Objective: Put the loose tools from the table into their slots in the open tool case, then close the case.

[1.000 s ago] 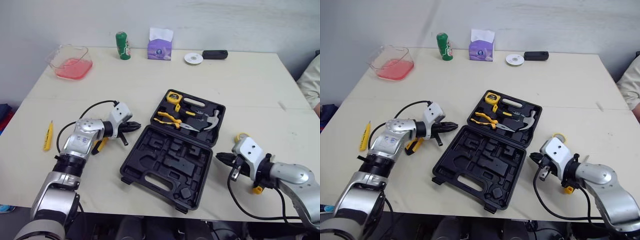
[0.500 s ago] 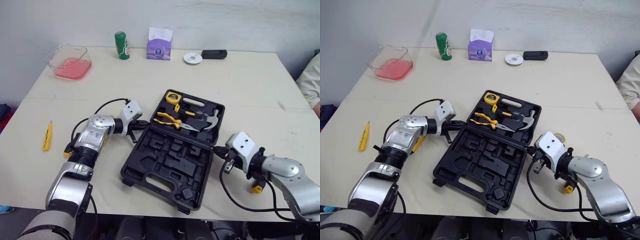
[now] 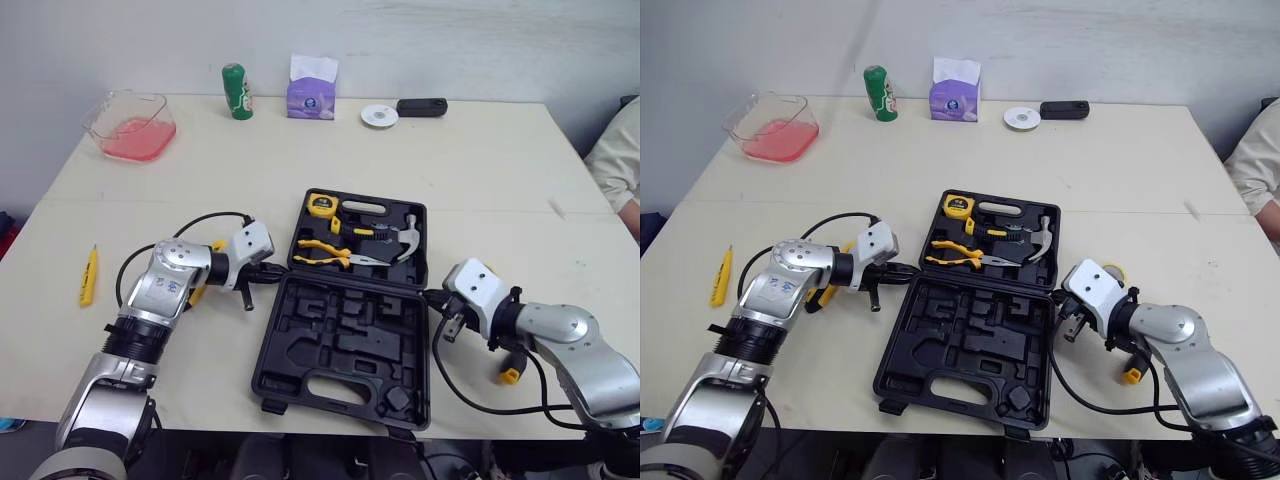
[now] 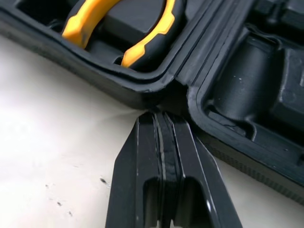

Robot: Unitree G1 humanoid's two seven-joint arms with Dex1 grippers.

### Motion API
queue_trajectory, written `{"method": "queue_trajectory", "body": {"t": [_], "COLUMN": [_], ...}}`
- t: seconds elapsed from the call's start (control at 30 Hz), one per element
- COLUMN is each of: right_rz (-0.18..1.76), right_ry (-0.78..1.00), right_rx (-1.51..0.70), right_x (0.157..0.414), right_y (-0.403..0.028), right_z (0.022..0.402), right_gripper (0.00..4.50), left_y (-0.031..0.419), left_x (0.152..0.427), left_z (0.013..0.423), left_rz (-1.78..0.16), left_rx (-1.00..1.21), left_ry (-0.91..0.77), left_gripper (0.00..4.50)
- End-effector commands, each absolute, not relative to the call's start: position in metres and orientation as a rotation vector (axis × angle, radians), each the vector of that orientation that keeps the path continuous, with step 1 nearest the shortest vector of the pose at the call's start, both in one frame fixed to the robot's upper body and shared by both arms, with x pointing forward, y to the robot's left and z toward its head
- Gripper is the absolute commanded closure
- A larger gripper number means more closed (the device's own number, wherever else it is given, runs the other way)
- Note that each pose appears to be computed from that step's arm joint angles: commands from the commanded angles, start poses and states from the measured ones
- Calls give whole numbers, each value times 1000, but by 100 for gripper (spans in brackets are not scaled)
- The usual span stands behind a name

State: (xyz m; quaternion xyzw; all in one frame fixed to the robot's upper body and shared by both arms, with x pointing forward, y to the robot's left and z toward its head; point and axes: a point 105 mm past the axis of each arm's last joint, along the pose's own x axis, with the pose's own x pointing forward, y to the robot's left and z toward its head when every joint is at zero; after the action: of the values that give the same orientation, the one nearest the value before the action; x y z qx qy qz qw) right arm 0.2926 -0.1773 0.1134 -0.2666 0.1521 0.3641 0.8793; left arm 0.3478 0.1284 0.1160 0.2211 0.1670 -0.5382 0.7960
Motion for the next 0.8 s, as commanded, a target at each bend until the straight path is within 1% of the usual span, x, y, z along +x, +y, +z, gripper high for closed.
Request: {"method": "queue_trajectory", "body": {"t": [0.03, 0.13, 0.3, 0.37, 0.43, 0.57, 0.63, 0.7, 0.8], "right_rz": [883, 854, 833, 807, 763, 757, 756, 724, 646], "right_ry": [212, 223, 245, 255, 265, 256, 273, 289, 337], "right_rx": [-557, -576, -583, -611, -615, -529, -488, -455, -440], "right_x": [292, 299, 300, 300, 299, 282, 271, 264, 258], "right_y": [-146, -153, -164, -175, -193, -215, -231, -249, -283], "right_z": [126, 125, 123, 127, 136, 152, 158, 163, 165], "right_gripper": [450, 450, 450, 450, 450, 450, 450, 450, 450], "left_y": [99, 98, 108, 127, 153, 182, 204, 227, 263], "left_x": [328, 322, 324, 327, 321, 289, 269, 249, 223], "left_z": [119, 114, 112, 111, 114, 135, 141, 145, 141], "left_rz": [-1289, -1250, -1177, -1093, -1016, -972, -909, -827, -678], "left_rx": [469, 429, 407, 414, 389, 239, 134, 30, -40], "left_ry": [298, 314, 331, 342, 339, 254, 246, 244, 273], "left_gripper": [447, 447, 447, 447, 447, 447, 447, 447, 447]}}
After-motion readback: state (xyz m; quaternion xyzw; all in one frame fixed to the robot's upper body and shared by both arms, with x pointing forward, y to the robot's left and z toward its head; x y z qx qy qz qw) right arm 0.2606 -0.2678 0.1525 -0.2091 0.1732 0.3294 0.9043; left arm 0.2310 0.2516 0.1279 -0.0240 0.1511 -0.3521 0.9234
